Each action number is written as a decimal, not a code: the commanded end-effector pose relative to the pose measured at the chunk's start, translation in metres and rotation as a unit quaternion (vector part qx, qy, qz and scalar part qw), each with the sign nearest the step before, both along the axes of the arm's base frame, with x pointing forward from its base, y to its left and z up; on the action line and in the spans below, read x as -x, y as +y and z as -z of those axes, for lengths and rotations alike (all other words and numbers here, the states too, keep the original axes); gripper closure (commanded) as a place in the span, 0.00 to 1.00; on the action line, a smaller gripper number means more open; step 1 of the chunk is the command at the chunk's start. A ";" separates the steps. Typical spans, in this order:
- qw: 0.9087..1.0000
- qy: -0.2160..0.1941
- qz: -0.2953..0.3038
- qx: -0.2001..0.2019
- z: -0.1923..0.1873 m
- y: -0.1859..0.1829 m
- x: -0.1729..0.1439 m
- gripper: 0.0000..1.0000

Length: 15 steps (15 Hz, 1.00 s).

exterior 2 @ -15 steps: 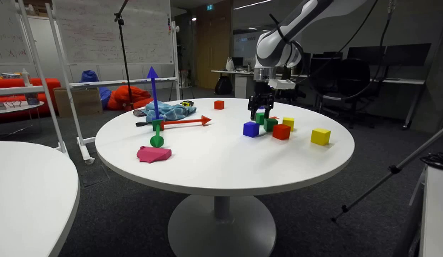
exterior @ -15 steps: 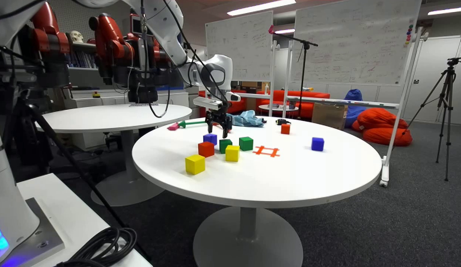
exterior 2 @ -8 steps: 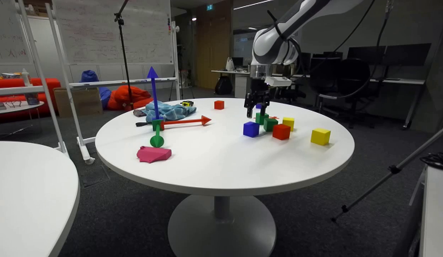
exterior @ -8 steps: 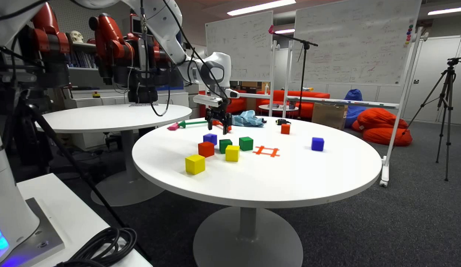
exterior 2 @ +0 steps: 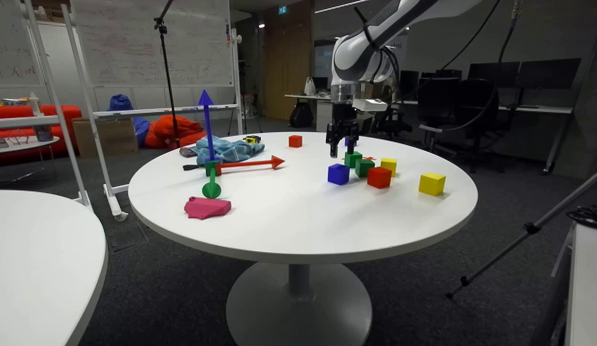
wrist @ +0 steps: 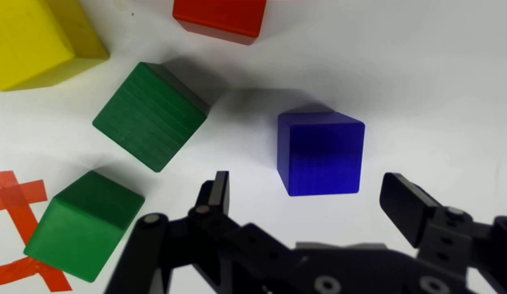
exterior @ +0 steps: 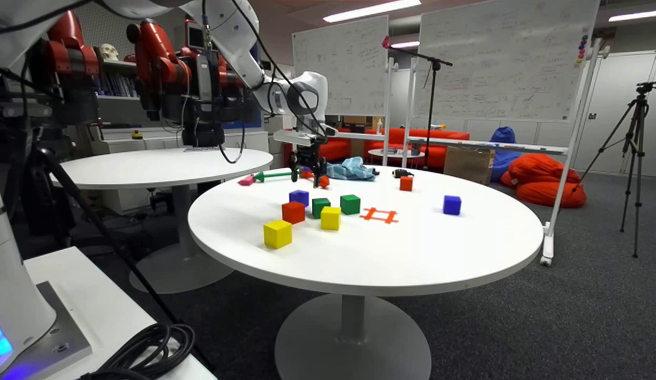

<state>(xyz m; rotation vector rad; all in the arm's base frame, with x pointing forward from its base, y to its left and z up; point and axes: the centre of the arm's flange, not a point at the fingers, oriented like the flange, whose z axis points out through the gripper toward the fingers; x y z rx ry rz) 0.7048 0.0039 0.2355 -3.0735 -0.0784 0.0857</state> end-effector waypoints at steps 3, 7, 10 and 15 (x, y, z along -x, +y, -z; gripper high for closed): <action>1.000 0.014 -0.025 -0.008 0.008 0.004 -0.022 0.00; 0.999 0.023 -0.025 -0.015 0.020 0.006 -0.031 0.00; 0.999 0.035 -0.023 -0.022 0.030 0.007 -0.030 0.00; 0.998 0.051 -0.022 -0.030 0.048 0.011 -0.022 0.00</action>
